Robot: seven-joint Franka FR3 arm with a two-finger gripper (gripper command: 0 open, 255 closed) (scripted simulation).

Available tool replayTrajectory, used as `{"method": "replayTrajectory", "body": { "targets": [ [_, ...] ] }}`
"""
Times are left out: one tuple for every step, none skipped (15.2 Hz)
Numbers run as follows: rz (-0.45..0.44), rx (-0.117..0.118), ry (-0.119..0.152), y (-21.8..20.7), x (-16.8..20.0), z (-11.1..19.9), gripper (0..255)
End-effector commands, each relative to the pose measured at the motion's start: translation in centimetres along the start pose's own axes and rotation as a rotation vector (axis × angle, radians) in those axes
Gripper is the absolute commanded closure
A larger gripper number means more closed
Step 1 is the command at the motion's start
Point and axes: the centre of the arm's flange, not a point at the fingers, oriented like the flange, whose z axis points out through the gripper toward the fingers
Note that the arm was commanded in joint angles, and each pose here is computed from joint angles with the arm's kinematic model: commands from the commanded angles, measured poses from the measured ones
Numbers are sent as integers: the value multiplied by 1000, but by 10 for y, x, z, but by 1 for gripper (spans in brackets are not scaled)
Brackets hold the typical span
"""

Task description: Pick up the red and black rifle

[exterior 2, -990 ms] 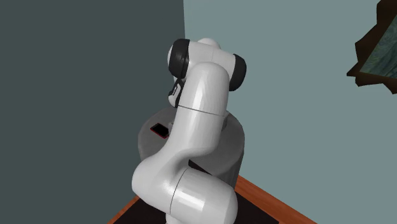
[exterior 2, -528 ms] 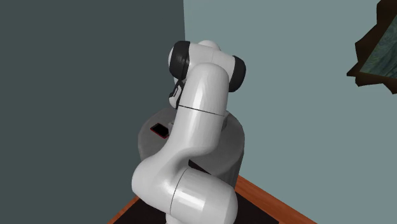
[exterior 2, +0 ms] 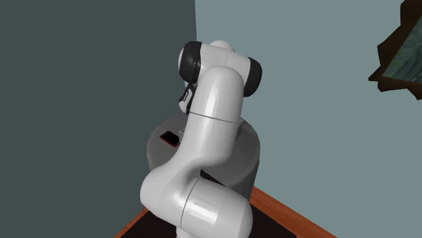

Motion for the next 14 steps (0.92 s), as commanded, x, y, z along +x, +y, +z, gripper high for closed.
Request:
{"method": "replayTrajectory", "body": {
  "targets": [
    [0,0,0,0,3,-10,255],
    [0,0,0,0,4,-15,255],
    [0,0,0,0,5,-20,255],
    [0,0,0,0,7,-25,255],
    [0,0,0,-1,8,-30,255],
    [0,0,0,-1,9,-35,255],
    [0,0,0,-1,10,-41,255],
    [0,0,0,-1,12,-46,255],
    [0,0,0,-1,13,-51,255],
    [0,0,0,-1,14,-56,255],
    [0,0,0,-1,16,-61,255],
    [0,0,0,-1,17,-66,255],
    [0,0,0,-1,17,-67,255],
    [0,0,0,-1,17,-67,255]
  ]
}}
